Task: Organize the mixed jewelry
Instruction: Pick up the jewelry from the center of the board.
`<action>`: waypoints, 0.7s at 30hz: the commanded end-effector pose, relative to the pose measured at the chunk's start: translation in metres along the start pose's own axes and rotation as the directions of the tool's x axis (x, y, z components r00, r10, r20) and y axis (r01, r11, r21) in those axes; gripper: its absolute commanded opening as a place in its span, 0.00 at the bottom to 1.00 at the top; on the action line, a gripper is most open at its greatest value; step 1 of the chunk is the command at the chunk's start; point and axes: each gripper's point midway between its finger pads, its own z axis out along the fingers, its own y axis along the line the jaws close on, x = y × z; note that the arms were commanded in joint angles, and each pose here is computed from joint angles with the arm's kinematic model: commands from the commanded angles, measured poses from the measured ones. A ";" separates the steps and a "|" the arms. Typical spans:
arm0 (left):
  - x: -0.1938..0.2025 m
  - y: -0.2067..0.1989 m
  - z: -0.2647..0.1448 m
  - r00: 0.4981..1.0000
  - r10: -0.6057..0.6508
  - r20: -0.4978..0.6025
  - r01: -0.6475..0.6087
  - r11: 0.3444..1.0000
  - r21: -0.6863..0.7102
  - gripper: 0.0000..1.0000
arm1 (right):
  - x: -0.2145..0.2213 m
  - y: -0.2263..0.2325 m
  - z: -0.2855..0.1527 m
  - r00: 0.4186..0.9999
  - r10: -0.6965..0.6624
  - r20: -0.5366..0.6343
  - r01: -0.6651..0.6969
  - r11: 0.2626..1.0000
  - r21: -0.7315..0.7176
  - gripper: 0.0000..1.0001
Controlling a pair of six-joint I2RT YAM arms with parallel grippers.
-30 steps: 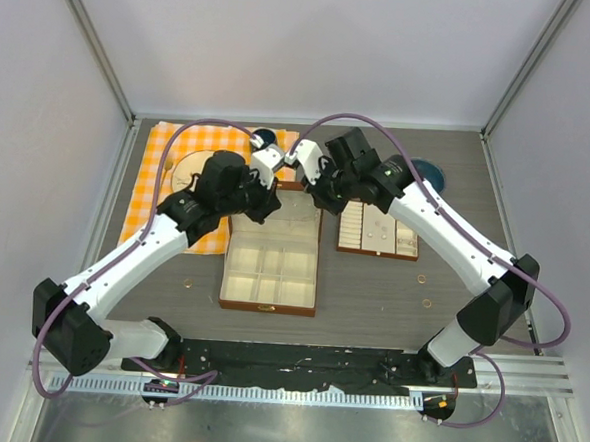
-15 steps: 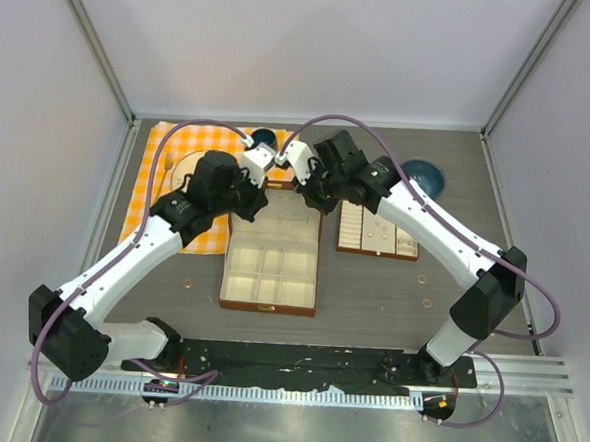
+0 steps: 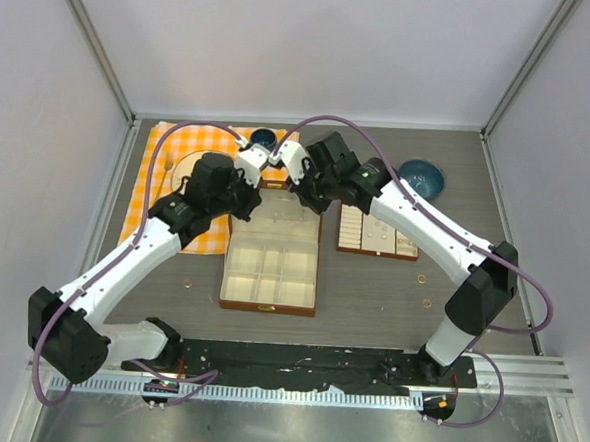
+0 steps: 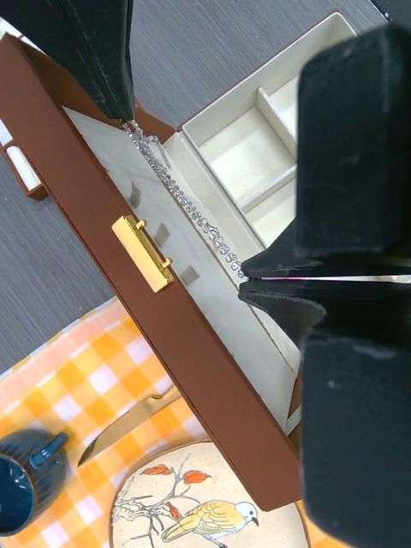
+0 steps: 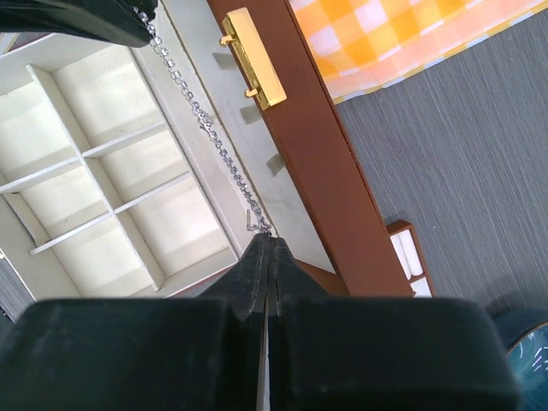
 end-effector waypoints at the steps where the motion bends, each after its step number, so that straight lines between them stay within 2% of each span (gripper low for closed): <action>1: -0.013 0.014 -0.001 0.998 0.033 0.055 -0.030 0.998 -0.063 0.00 | -0.018 0.006 0.000 0.997 -0.063 0.034 0.063 0.998 0.007 0.01; 13: -0.008 0.016 0.003 0.998 0.025 0.055 -0.021 0.997 -0.072 0.00 | -0.021 0.003 0.004 0.997 -0.069 0.032 0.067 0.997 0.042 0.01; 21: -0.015 0.006 -0.003 0.998 0.019 0.056 -0.018 1.000 -0.018 0.00 | -0.025 0.022 -0.005 0.995 -0.068 0.074 0.071 0.997 -0.044 0.02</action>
